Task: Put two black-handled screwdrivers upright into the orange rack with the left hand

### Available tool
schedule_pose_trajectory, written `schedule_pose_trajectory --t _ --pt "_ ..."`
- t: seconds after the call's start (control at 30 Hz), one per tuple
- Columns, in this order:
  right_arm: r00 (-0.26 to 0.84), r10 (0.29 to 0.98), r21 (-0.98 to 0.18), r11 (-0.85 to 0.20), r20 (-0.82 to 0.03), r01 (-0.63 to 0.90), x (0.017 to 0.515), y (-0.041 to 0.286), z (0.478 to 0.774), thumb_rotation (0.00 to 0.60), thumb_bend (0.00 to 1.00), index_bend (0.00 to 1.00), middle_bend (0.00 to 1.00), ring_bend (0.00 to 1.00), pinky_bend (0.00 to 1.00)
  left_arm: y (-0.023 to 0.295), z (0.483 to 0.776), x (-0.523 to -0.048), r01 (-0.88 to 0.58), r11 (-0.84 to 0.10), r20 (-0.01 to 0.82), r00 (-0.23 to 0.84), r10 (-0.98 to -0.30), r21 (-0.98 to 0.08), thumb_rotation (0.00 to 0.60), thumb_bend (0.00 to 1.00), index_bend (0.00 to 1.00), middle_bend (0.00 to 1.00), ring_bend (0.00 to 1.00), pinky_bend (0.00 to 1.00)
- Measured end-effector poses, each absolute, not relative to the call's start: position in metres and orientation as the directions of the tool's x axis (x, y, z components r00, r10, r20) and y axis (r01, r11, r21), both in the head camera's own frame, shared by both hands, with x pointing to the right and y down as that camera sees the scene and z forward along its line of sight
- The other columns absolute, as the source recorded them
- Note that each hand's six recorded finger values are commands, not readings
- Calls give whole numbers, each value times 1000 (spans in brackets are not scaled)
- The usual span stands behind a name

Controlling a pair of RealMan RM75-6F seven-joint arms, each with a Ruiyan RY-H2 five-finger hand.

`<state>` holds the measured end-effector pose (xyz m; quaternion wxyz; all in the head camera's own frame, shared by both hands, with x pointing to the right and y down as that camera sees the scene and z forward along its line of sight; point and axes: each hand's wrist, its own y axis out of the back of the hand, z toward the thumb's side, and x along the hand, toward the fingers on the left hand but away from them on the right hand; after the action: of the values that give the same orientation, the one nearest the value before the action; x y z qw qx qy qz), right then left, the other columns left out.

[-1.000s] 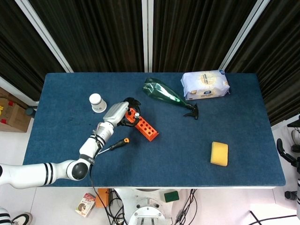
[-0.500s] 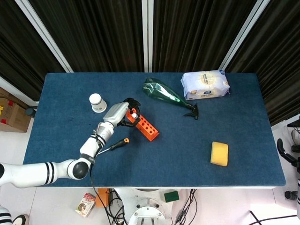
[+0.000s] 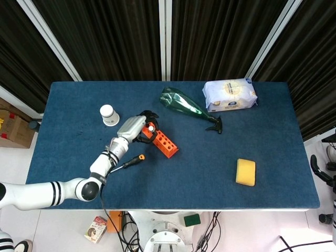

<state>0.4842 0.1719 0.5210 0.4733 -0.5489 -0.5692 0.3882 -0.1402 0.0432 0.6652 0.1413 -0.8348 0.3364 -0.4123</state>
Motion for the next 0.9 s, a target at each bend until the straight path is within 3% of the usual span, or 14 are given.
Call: schedule_pose_trajectory --t 0.2,0.43,0.7,0.77,0.9 --pt "49 992 -961 97 114 257 485 172 520 600 385 0 0 0 0 43 664 -137 -445 -736 585 447 -677 -511 600 347 359 162 52 182" --pt "47 992 -960 103 119 259 486 171 519 600 385 0 0 0 0 42 658 -136 -450 -730 566 461 -683 -514 600 335 158 131 41 178" --pt "45 992 -959 102 118 264 487 171 519 600 385 0 0 0 0 41 633 -146 -460 -674 491 464 -737 -577 599 293 124 113 41 177" --pt "46 992 -959 101 117 263 487 171 519 600 385 0 0 0 0 42 627 -152 -473 -657 474 457 -752 -587 575 285 124 113 41 177" --pt "51 992 -959 100 118 265 484 171 520 600 385 0 0 0 0 44 620 -157 -499 -634 444 454 -772 -591 397 284 123 104 36 170"
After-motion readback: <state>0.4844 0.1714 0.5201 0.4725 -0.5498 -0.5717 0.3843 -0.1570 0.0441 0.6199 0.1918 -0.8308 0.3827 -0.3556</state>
